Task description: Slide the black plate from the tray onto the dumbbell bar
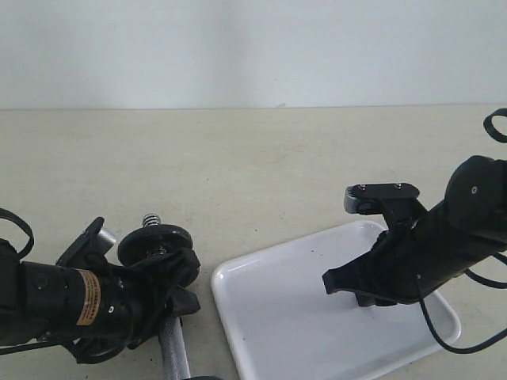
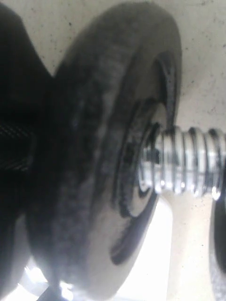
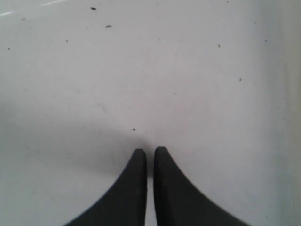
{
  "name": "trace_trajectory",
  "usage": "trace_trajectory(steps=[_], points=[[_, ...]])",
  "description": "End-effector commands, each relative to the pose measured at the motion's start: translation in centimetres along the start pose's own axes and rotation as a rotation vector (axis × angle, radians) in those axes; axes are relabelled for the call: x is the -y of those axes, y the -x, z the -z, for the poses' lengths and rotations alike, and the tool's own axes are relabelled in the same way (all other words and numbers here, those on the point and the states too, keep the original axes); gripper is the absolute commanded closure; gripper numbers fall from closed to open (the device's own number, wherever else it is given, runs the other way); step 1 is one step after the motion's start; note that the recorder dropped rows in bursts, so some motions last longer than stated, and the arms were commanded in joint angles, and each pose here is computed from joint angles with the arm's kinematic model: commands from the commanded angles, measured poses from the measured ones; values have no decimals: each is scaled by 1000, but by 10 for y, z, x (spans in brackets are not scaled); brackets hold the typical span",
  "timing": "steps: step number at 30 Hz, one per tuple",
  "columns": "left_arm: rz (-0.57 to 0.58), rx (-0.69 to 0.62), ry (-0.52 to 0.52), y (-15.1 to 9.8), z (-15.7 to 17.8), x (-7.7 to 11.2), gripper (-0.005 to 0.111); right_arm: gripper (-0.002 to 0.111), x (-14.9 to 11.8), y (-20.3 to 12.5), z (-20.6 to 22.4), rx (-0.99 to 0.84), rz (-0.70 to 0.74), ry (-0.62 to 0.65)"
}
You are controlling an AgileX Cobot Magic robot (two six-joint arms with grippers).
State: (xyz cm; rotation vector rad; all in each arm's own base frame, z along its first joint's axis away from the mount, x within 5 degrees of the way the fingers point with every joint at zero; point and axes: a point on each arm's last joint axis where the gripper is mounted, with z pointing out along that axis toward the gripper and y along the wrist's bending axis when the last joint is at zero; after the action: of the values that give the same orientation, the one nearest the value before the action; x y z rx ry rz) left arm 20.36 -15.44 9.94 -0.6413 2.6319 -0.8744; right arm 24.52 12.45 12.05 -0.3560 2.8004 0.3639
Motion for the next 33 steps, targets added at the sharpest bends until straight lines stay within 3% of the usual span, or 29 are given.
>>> trace_trajectory(steps=[1, 33], points=[[5, -9, 37, -4, -1, -6, 102, 106, 0, 0, 2, 9, 17, -2], [-32, -22, 26, -5, -1, -5, 102, 106, 0, 0, 2, 5, 28, -1]])
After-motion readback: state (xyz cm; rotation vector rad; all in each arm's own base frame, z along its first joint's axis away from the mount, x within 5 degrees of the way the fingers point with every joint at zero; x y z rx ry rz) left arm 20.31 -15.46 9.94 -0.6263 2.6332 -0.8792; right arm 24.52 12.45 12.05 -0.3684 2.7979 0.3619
